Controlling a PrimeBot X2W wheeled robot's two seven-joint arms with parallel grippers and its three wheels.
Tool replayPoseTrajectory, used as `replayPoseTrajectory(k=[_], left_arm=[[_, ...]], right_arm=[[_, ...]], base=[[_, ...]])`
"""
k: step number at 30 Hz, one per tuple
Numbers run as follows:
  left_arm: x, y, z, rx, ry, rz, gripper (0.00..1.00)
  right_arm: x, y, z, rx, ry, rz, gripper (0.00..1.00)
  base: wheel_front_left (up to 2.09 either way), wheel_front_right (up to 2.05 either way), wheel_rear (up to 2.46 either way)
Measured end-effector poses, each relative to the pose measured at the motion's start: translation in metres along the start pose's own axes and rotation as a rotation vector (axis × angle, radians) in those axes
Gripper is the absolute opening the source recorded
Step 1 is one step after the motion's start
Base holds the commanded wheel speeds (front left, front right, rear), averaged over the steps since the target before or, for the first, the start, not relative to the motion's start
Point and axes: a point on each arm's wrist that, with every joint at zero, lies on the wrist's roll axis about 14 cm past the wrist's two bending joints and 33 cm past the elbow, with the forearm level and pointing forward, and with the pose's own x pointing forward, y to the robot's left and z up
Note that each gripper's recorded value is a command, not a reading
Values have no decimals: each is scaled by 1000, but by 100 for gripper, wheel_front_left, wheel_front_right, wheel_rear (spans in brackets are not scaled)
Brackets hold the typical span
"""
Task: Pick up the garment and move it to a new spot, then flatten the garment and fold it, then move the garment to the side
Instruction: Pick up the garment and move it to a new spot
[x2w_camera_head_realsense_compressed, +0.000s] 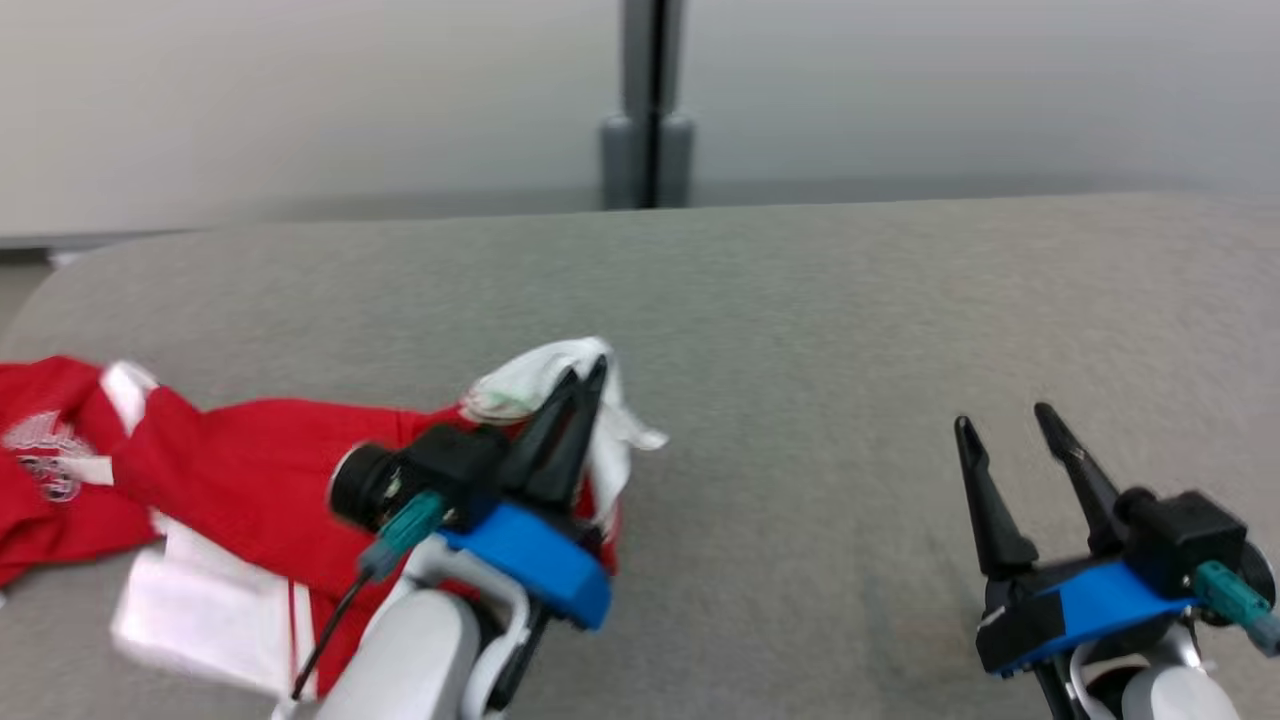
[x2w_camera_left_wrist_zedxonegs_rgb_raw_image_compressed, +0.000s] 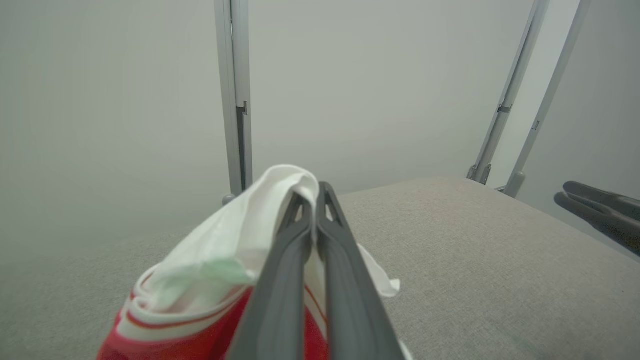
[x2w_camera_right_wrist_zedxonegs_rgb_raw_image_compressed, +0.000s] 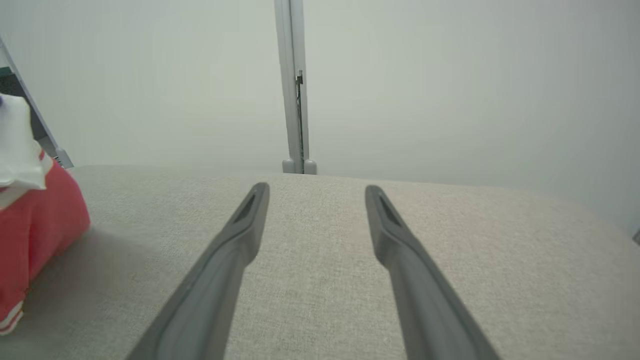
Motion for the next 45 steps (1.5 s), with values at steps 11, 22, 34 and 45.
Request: replayPoseTrajectory(k=[11,22,34,45], left_arm=[[86,-160,-4,-29,-17,-564,0],[112,-208,-60,-90,103,-746,0],[99,-170,-78,25,110,-648,100],[69,-20,-35,8,9,-106,100]], right_arm=[[-34,-84,-16,-8,37,-266,100],[-40,-114,-42,19,70,-362,100],[-17,-98,-35,35,21,-294,100],[2,-50,-11,17,-11,-147,100]], base=[[0,0,0],[0,0,0],[0,0,0],[0,0,0]])
